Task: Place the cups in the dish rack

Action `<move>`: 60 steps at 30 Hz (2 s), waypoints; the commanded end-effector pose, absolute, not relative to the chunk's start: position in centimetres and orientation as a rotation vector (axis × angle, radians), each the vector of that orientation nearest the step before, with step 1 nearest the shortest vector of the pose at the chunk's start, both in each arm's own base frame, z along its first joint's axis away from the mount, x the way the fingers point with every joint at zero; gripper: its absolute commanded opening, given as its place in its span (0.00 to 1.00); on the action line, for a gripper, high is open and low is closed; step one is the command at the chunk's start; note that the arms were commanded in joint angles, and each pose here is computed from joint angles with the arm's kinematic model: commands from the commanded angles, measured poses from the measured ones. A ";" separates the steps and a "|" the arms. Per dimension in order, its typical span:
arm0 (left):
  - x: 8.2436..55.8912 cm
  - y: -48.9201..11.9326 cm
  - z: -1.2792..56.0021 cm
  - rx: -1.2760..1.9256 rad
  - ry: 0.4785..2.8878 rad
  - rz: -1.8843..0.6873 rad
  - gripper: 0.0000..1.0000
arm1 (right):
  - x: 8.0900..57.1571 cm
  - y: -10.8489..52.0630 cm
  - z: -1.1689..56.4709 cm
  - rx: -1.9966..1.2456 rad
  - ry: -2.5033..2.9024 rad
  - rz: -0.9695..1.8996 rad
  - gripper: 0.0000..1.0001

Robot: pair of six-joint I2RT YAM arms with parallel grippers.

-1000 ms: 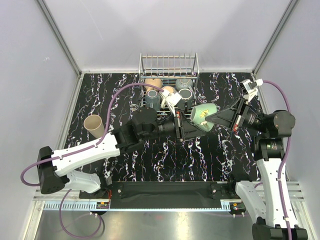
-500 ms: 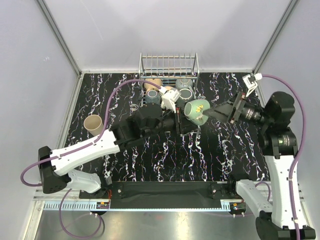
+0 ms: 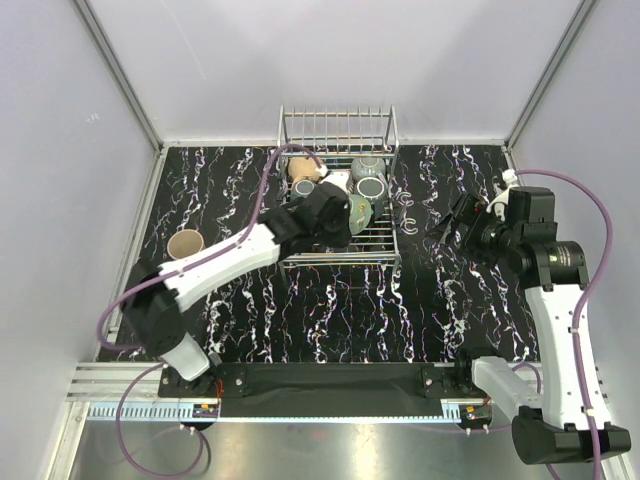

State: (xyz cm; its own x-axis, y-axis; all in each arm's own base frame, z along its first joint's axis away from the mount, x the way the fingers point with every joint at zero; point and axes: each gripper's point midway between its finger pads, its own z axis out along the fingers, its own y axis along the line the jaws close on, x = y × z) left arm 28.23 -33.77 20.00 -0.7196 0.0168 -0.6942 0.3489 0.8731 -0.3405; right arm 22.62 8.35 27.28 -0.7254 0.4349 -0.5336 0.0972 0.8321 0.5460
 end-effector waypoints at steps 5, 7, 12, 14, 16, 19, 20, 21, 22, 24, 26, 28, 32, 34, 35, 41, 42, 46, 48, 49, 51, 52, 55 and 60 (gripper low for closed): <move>33.1 -35.8 18.9 0.263 2.284 -0.424 0.00 | 22.2 7.3 28.8 0.331 2.282 0.560 0.96; 33.5 -36.2 16.8 0.269 2.323 -0.386 0.00 | 22.1 7.2 29.0 0.321 2.281 0.556 0.96; 34.5 -36.5 14.8 0.255 2.349 -0.325 0.00 | 22.0 7.3 29.3 0.316 2.284 0.558 0.96; 34.7 -36.2 14.4 0.247 2.357 -0.291 0.00 | 21.9 7.3 29.3 0.319 2.281 0.560 0.97; 34.7 -35.9 14.0 0.250 2.371 -0.265 0.00 | 21.6 7.4 29.1 0.324 2.274 0.570 0.97; 34.7 -35.4 12.9 0.264 2.408 -0.204 0.00 | 21.8 7.6 28.7 0.331 2.276 0.588 0.96; 34.7 -35.4 12.3 0.272 2.422 -0.191 0.00 | 21.8 7.7 28.7 0.333 2.279 0.596 0.96; 34.7 -35.5 12.1 0.279 2.426 -0.189 0.00 | 21.8 7.9 28.7 0.329 2.282 0.609 0.96; 34.8 -35.4 12.0 0.279 2.428 -0.178 0.00 | 21.8 8.0 28.7 0.330 2.284 0.617 0.96; 34.8 -35.0 11.1 0.275 2.449 -0.151 0.00 | 21.8 8.0 28.7 0.332 2.285 0.620 0.96; 34.7 -34.8 10.5 0.277 2.467 -0.145 0.00 | 21.6 7.9 28.9 0.328 2.279 0.614 0.96; 34.5 -34.8 10.2 0.292 2.478 -0.149 0.00 | 21.5 7.8 29.0 0.328 2.274 0.606 0.96; 34.5 -35.0 9.8 0.310 2.484 -0.141 0.00 | 21.5 7.9 28.8 0.333 2.276 0.614 0.96; 34.5 -35.0 9.7 0.310 2.489 -0.139 0.09 | 21.4 8.0 28.6 0.335 2.281 0.623 0.96; 34.5 -34.9 9.6 0.310 2.494 -0.134 0.12 | 21.4 8.1 28.6 0.337 2.279 0.628 0.96; 34.7 -34.5 9.3 0.327 2.502 -0.090 0.47 | 21.0 8.1 28.8 0.331 2.277 0.630 0.96; 34.9 -34.6 9.6 0.324 2.499 -0.090 0.50 | 21.0 8.1 28.8 0.333 2.277 0.629 0.96; 34.5 -34.3 10.2 0.319 2.496 -0.101 0.58 | 20.8 8.2 28.8 0.333 2.275 0.637 0.96; 34.4 -34.3 12.3 0.292 2.458 -0.151 0.62 | 20.8 8.4 29.0 0.326 2.271 0.655 0.96; 34.0 -33.8 12.5 0.284 2.458 -0.155 0.64 | 20.8 8.5 29.0 0.325 2.271 0.659 0.96; 33.5 -33.2 15.0 0.261 2.419 -0.186 0.66 | 20.7 8.8 28.8 0.314 2.274 0.678 0.96; 33.3 -32.7 15.8 0.251 2.404 -0.184 0.66 | 20.7 8.8 28.7 0.311 2.276 0.679 0.96; 32.6 -30.8 19.4 0.222 2.349 -0.182 0.69 | 21.0 9.0 27.8 0.303 2.298 0.696 0.96; 30.2 -25.1 24.8 0.167 2.277 -0.116 0.72 | 21.7 8.9 26.9 0.292 2.326 0.674 0.96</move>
State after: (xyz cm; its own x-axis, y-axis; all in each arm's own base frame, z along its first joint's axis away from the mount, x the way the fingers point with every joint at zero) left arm 31.10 -29.51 20.81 -0.7037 0.1129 -0.7014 0.2256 0.9717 -0.0700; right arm 20.85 8.73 26.57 -0.7509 0.4002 -0.5254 0.0635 0.8356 0.5457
